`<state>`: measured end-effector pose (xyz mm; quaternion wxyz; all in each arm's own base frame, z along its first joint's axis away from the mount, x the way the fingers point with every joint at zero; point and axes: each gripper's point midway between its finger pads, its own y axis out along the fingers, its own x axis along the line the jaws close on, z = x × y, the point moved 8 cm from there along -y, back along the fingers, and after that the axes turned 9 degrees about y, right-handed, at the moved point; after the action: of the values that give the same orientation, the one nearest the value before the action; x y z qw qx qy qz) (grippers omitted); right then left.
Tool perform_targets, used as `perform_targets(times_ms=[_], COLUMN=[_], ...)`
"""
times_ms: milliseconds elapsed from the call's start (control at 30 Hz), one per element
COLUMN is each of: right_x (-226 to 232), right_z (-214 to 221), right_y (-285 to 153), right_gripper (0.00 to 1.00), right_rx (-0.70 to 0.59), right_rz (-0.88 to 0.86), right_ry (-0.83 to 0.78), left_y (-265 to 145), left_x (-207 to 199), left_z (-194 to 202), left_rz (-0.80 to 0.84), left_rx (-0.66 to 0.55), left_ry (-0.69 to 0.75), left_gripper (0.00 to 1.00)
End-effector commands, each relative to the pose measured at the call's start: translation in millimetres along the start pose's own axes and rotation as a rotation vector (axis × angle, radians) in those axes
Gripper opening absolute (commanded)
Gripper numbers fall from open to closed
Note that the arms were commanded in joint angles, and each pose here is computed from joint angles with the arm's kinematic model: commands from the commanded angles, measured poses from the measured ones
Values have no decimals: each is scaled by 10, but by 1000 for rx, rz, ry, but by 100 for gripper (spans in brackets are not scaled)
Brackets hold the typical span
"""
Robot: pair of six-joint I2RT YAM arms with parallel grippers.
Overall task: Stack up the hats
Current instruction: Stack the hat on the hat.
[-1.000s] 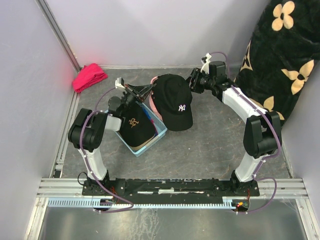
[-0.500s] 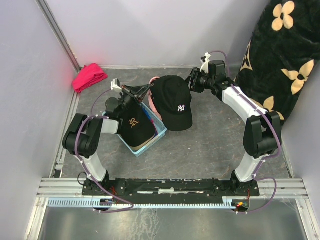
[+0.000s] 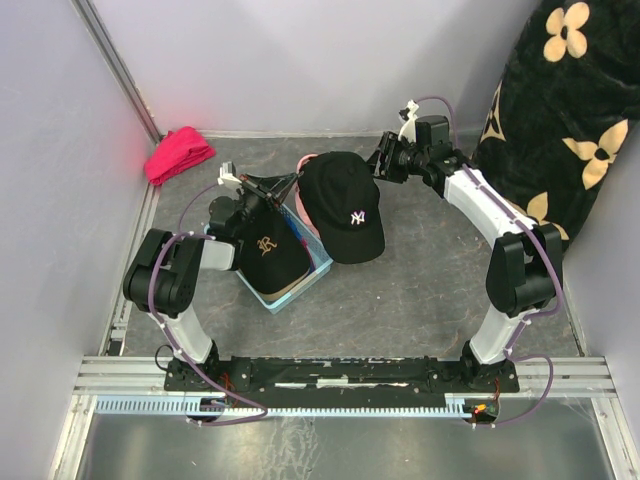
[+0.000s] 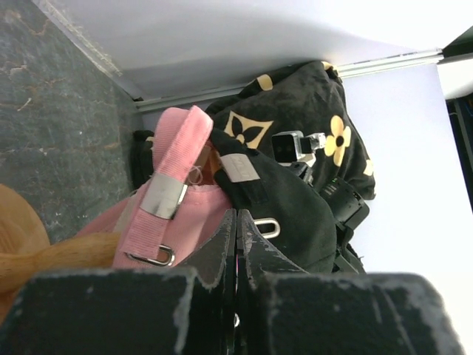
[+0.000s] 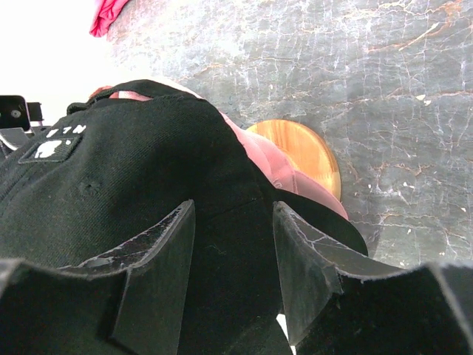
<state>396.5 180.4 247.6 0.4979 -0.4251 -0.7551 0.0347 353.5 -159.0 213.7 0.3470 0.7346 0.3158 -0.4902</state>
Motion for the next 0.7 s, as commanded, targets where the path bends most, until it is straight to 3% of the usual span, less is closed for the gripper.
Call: perform_targets(times_ms=[0,667], right_x=[282,266], right_z=[-127,-266], right_y=[-56,76], right_gripper=[55,57], right_rx=[-26,-48], right_rz=[-76,-23], right_ry=[-62,-44], left_y=[-22,-57], left_x=[-21,51], left_z=[-62,-56], left_rz=[-6,-53], left_rx=[-28,-23], left_ry=[81,84], left_gripper=[3,3])
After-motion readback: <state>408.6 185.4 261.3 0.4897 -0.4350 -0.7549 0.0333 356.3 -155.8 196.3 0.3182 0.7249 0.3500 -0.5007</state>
